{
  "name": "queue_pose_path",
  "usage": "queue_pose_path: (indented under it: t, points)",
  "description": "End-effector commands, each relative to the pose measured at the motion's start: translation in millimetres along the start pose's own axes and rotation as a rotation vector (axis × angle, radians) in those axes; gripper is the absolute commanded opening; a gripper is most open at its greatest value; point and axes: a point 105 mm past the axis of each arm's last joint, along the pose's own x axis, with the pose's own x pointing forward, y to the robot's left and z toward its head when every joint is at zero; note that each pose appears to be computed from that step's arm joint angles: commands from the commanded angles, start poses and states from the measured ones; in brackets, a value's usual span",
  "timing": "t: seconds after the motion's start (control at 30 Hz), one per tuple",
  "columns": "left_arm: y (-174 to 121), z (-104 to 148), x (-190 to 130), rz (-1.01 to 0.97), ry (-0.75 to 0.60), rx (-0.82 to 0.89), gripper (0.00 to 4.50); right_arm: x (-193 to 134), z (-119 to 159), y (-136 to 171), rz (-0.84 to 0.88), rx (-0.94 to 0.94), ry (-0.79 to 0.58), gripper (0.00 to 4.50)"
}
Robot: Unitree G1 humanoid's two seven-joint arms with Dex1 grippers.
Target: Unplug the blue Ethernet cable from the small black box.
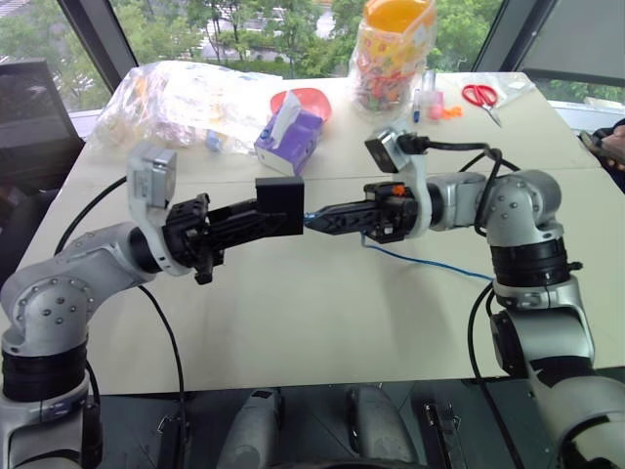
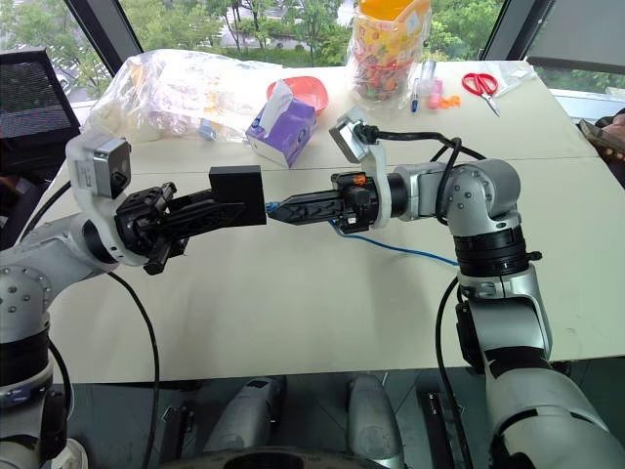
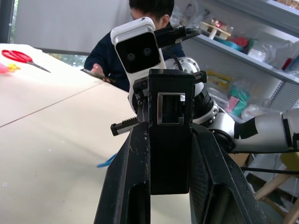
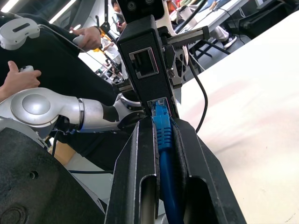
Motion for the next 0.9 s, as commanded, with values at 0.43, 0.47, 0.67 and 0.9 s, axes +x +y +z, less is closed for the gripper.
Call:
queue_pose_path:
  t: [0.43, 0.47, 0.67, 0.9]
  points:
    - [-4, 16, -13, 0.033, -0.022, 0.021, 0.48, -58, 4, -45, -0.260, -0.072, -0.028, 0.17]
    - [-2, 14, -15, 0.047, -0.008, 0.029, 0.48, -62, 4, -49, -0.284, -0.077, -0.029, 0.17]
    - [31, -10, -16, 0.209, 0.055, 0.202, 0.48, -93, 1, -108, -0.659, -0.221, -0.050, 0.17]
    - [66, -27, 1, 0.310, -0.009, 0.327, 0.48, -119, -3, -147, -0.947, -0.288, -0.075, 0.50]
